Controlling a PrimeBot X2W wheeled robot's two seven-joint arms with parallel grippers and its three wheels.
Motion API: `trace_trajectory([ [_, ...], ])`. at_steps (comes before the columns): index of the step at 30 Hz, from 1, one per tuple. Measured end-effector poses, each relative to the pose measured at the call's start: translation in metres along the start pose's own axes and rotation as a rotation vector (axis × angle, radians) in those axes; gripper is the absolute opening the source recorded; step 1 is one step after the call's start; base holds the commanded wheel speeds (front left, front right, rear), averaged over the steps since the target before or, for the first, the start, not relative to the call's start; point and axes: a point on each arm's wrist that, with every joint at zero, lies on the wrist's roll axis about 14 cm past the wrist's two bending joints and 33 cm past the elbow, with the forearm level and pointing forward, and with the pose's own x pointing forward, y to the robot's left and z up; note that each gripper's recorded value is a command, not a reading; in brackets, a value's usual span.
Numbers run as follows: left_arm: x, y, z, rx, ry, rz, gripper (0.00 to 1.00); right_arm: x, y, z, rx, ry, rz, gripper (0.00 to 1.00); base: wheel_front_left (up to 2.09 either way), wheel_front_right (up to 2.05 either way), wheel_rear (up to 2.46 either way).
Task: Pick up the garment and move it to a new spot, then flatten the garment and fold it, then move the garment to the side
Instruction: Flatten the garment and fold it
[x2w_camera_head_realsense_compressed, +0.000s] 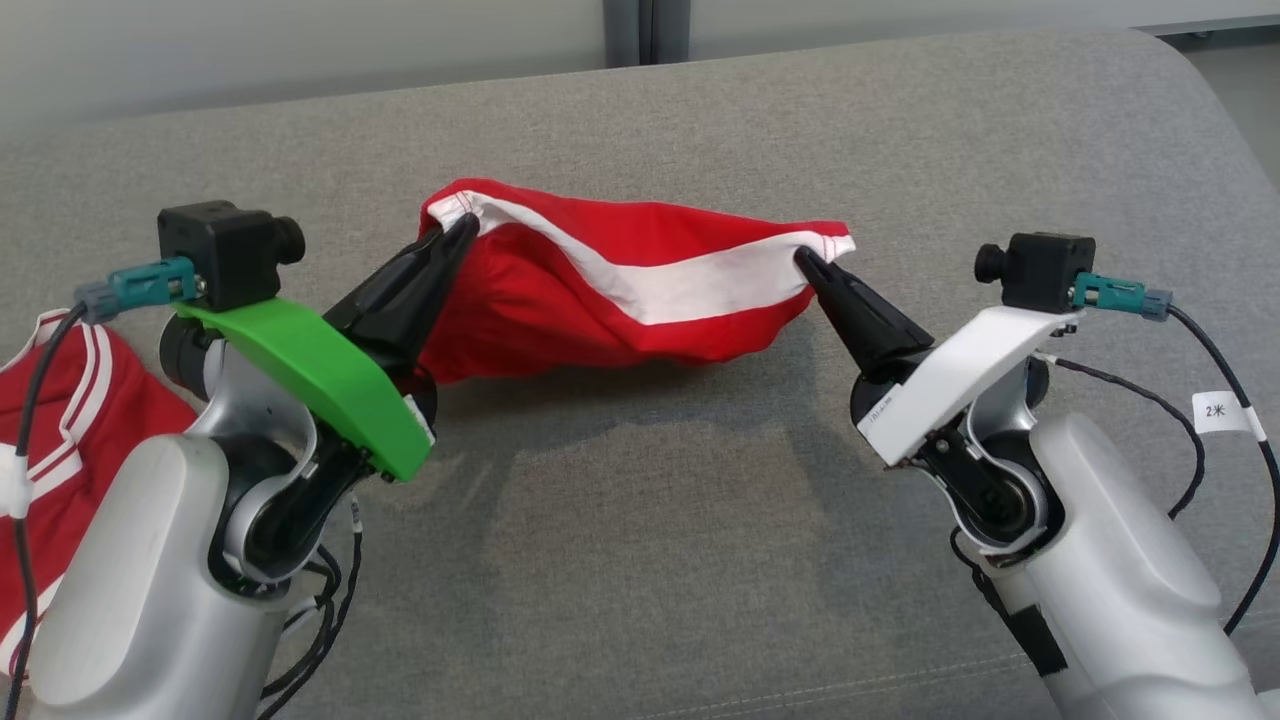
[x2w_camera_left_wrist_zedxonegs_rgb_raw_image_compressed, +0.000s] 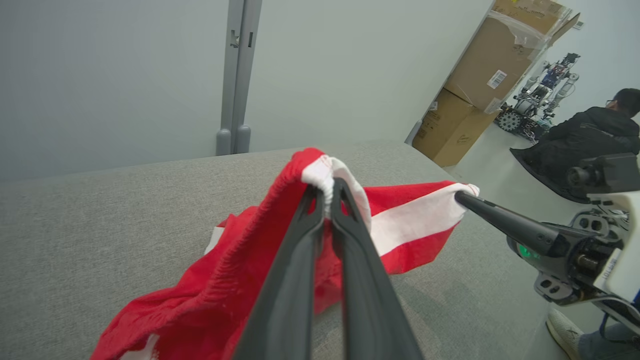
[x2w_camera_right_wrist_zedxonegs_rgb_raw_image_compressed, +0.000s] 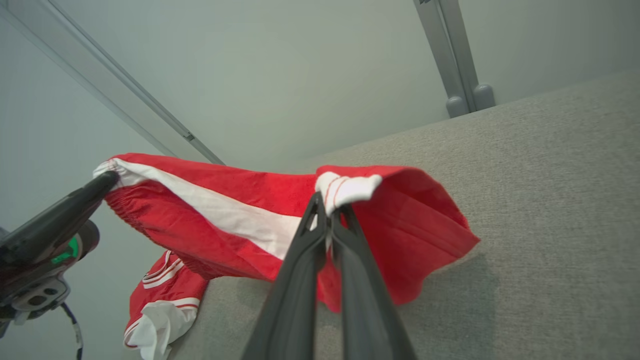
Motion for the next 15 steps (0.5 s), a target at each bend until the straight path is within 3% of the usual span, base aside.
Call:
trace_trajectory([
  [2, -0.003, -0.013, 0.001, -0.02, 0.024, -0.048, 0.0, -0.009, 0.012, 0.003, 0.09, -0.008, 0.038, 0.0, 0.0, 0.0, 0.0],
  [6, -0.02, -0.039, -0.009, -0.062, 0.109, -0.139, 0.0, -0.038, 0.025, 0.043, 0.217, -0.129, 0.107, 0.0, 0.0, 0.0, 0.0],
  [15, -0.064, -0.109, 0.056, -0.033, 0.022, -0.397, 0.0, -0.126, 0.066, 0.145, 0.093, -0.384, 0.275, 0.0, 0.0, 0.0, 0.0],
])
